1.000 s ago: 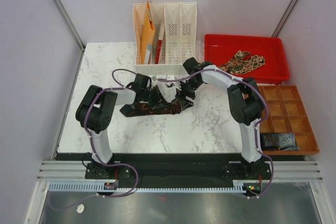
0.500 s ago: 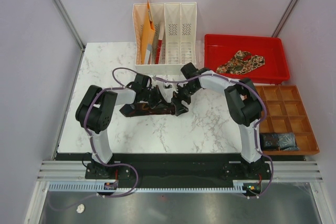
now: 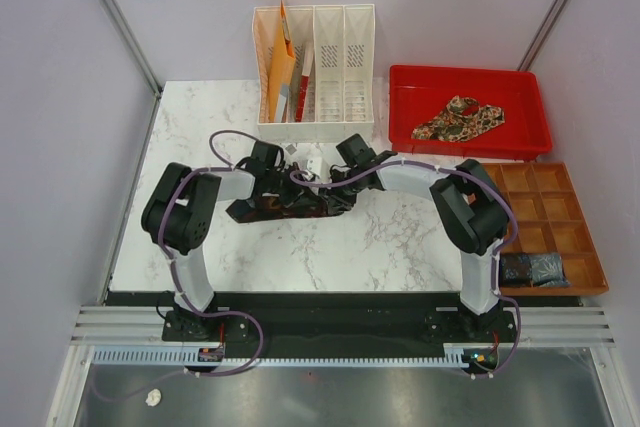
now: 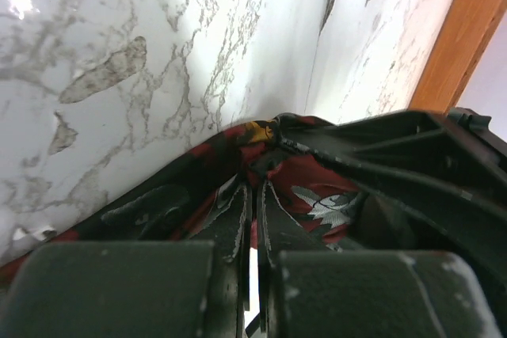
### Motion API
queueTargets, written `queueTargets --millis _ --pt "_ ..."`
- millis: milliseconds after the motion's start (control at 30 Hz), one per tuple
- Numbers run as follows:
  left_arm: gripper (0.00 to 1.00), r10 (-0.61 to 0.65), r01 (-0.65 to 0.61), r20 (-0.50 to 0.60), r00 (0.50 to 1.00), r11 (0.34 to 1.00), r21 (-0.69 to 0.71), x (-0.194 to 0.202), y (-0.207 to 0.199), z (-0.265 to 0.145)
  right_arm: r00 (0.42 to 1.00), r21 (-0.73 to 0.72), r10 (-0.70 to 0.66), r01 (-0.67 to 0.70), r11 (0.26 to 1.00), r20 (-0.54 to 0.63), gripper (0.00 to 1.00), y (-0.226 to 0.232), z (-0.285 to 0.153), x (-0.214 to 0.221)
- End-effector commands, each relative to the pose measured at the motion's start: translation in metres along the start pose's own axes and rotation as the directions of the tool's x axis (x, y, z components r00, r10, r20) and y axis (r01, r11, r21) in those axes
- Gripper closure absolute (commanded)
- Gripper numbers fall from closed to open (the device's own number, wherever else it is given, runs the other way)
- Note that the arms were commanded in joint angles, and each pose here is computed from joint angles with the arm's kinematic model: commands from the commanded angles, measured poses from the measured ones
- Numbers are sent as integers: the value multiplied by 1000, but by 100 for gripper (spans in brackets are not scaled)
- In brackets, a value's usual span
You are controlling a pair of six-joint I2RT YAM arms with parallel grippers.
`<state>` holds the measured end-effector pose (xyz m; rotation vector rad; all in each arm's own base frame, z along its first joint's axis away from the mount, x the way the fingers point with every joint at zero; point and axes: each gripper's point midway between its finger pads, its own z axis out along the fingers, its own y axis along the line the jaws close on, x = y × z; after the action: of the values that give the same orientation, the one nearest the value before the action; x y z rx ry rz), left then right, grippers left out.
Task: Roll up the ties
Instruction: Roll the tie at the center of the board.
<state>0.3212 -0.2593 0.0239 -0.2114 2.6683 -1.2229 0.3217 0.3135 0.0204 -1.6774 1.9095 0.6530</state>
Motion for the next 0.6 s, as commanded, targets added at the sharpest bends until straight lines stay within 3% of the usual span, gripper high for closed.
queueTargets --millis 0,67,200,567 --pt "98 5 -5 1 1000 998 -63 15 32 -5 1000 134 -6 11 991 -31 83 -21 -8 1" --pt "96 7 -6 20 1000 1000 -11 11 21 -11 999 123 -14 19 992 -35 93 -17 -9 2" --pt "73 54 -60 65 996 994 89 3 -7 -26 998 113 -43 48 992 -47 97 -13 -11 4" --pt "60 59 -80 104 993 975 209 -4 -51 -49 993 90 -114 118 989 -41 99 -5 -11 -2"
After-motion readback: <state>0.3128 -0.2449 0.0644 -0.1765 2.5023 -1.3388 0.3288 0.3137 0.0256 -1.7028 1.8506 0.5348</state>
